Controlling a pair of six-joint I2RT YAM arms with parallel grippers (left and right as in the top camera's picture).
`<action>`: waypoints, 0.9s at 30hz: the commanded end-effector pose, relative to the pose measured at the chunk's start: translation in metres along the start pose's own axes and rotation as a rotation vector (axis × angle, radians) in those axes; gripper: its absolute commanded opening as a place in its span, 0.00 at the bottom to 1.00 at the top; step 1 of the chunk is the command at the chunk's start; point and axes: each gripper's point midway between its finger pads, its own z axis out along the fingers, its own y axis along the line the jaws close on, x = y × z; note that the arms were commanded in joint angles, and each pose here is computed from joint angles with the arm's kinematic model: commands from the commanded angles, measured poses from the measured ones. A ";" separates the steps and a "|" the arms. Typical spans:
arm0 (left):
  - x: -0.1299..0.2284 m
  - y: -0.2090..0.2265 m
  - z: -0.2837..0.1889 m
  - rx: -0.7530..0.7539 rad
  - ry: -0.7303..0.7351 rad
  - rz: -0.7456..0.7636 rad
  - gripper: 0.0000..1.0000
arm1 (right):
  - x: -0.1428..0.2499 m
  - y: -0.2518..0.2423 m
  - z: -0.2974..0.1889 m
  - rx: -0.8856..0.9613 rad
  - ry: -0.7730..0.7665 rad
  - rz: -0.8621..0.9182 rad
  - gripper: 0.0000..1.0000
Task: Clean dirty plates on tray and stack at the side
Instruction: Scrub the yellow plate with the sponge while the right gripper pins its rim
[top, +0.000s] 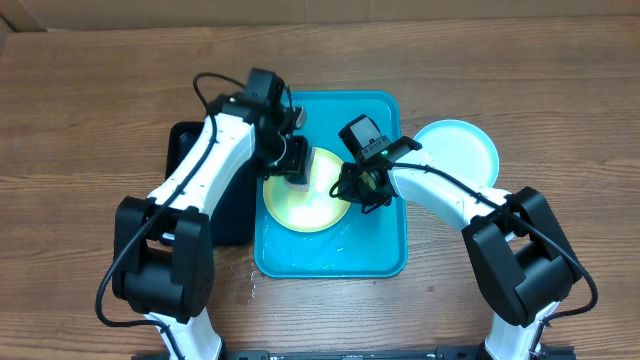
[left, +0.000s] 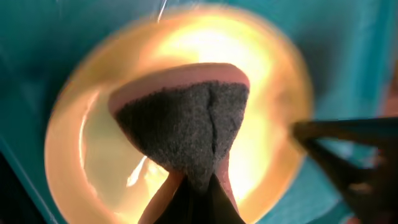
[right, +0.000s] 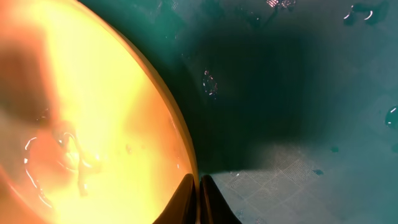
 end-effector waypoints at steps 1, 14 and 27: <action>0.029 0.029 0.025 -0.121 0.054 -0.043 0.04 | 0.003 0.001 0.001 -0.001 0.004 -0.005 0.04; 0.064 0.008 0.064 0.101 0.102 -0.159 0.04 | 0.003 0.001 0.001 -0.001 0.003 -0.006 0.04; -0.029 -0.048 -0.009 0.381 -0.103 -0.078 0.04 | 0.005 -0.001 0.001 0.008 0.012 -0.004 0.05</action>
